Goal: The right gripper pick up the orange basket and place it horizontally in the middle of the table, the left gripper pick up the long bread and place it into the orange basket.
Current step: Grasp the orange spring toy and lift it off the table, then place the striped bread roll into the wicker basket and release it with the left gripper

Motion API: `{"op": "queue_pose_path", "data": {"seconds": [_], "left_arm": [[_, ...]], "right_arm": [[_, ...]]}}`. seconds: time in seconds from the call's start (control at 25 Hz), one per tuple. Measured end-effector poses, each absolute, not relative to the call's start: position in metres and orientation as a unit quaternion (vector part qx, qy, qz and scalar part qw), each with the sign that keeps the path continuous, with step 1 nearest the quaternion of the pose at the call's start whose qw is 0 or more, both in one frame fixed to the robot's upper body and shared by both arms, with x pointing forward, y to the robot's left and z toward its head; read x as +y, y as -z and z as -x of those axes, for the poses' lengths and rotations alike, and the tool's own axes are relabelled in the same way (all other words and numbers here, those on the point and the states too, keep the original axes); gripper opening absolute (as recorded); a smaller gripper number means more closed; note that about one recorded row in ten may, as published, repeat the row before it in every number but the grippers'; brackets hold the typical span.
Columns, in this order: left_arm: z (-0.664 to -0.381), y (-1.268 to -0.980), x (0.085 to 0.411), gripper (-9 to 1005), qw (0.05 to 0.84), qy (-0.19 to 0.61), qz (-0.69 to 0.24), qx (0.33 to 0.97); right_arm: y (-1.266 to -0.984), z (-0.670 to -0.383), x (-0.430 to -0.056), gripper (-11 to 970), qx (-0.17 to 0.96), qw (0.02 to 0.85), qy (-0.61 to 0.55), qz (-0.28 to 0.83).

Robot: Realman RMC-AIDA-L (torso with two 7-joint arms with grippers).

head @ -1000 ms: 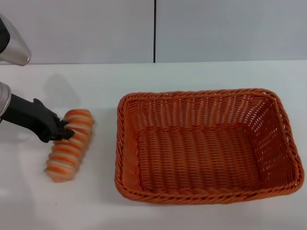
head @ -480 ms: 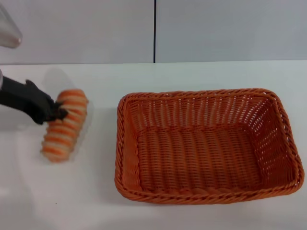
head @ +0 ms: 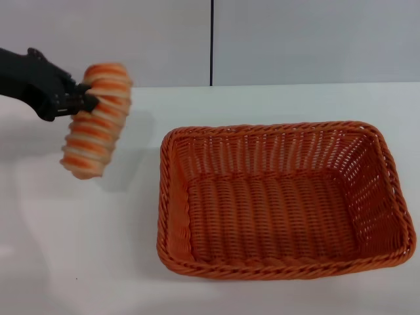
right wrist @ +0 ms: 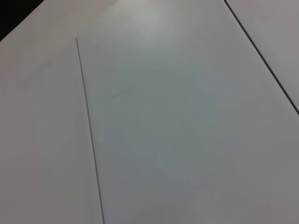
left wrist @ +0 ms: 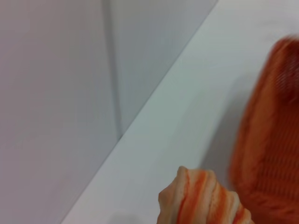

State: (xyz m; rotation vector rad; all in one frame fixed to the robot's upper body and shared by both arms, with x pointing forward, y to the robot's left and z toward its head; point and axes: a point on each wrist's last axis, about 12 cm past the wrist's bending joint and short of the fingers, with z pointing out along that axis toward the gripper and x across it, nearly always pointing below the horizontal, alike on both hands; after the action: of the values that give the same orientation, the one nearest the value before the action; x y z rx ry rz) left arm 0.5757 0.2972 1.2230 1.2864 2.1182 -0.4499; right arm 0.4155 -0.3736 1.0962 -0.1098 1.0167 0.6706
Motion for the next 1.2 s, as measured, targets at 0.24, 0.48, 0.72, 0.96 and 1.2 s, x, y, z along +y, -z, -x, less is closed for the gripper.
{"op": "queue_pose_path", "data": {"seconds": [0.24, 0.48, 0.72, 0.96, 1.2], "left_arm": [[-0.561, -1.238, 0.288, 137, 0.325, 0.254, -0.523, 0.746], [-0.546, -1.237, 0.259, 129, 0.33, 0.34, -0.546, 0.691], [-0.536, -1.235, 0.227, 126, 0.327, 0.391, -0.558, 0.655], [-0.537, -1.227, 0.204, 127, 0.339, 0.385, -0.549, 0.66], [-0.539, -1.213, 0.179, 124, 0.365, 0.358, -0.531, 0.676]], "right_arm": [[-1.096, -0.416, -0.374, 636, 0.48, 0.818, -0.313, 0.05], [-1.096, -0.416, -0.373, 636, 0.48, 0.817, -0.315, 0.052], [-1.096, -0.417, -0.372, 636, 0.477, 0.817, -0.32, 0.054], [-1.093, -0.417, -0.369, 636, 0.479, 0.814, -0.325, 0.047], [-1.091, -0.417, -0.368, 636, 0.48, 0.813, -0.326, 0.043]]}}
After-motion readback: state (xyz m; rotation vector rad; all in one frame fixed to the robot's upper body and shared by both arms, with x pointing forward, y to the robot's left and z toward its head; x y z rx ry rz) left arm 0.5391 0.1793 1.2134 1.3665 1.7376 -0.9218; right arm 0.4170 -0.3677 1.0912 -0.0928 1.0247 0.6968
